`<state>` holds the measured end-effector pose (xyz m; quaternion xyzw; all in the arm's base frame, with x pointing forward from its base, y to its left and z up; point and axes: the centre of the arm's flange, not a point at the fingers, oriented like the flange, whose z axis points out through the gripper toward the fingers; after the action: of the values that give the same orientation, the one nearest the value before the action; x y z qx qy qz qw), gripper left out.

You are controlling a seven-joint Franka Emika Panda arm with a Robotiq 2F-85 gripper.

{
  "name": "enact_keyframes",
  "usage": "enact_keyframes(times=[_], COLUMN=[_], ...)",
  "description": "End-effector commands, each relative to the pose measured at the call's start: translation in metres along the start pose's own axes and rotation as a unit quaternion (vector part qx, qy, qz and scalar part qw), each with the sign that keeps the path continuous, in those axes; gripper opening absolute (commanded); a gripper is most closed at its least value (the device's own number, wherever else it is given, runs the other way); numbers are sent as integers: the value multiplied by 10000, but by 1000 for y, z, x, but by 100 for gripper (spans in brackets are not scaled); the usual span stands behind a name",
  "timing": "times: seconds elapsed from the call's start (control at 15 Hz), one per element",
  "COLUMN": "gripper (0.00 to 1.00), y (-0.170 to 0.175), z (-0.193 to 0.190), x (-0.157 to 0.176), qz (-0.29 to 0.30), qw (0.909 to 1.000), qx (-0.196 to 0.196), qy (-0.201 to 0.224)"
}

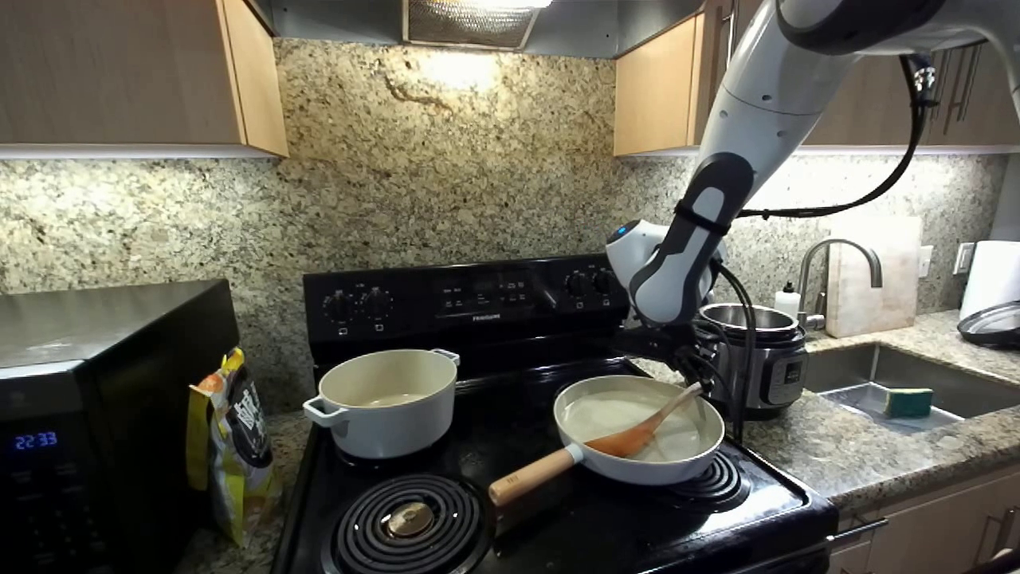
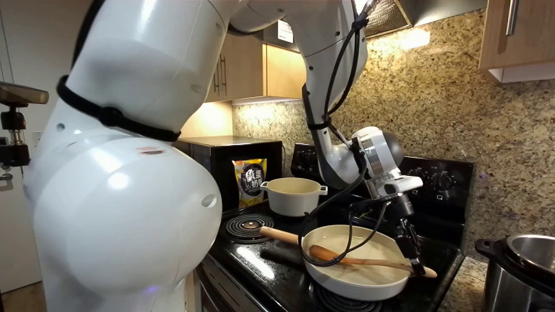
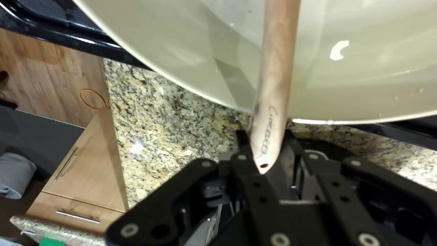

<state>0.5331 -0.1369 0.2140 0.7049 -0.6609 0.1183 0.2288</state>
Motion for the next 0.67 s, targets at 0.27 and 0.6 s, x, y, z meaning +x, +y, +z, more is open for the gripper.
enact_keyframes(times=[0.27, 0.6], gripper=[51, 78], y=[28, 37], z=[-11, -33], x=[19, 27], qz=[194, 97], qw=[9983, 9967], qx=[542, 798], qy=[-36, 107])
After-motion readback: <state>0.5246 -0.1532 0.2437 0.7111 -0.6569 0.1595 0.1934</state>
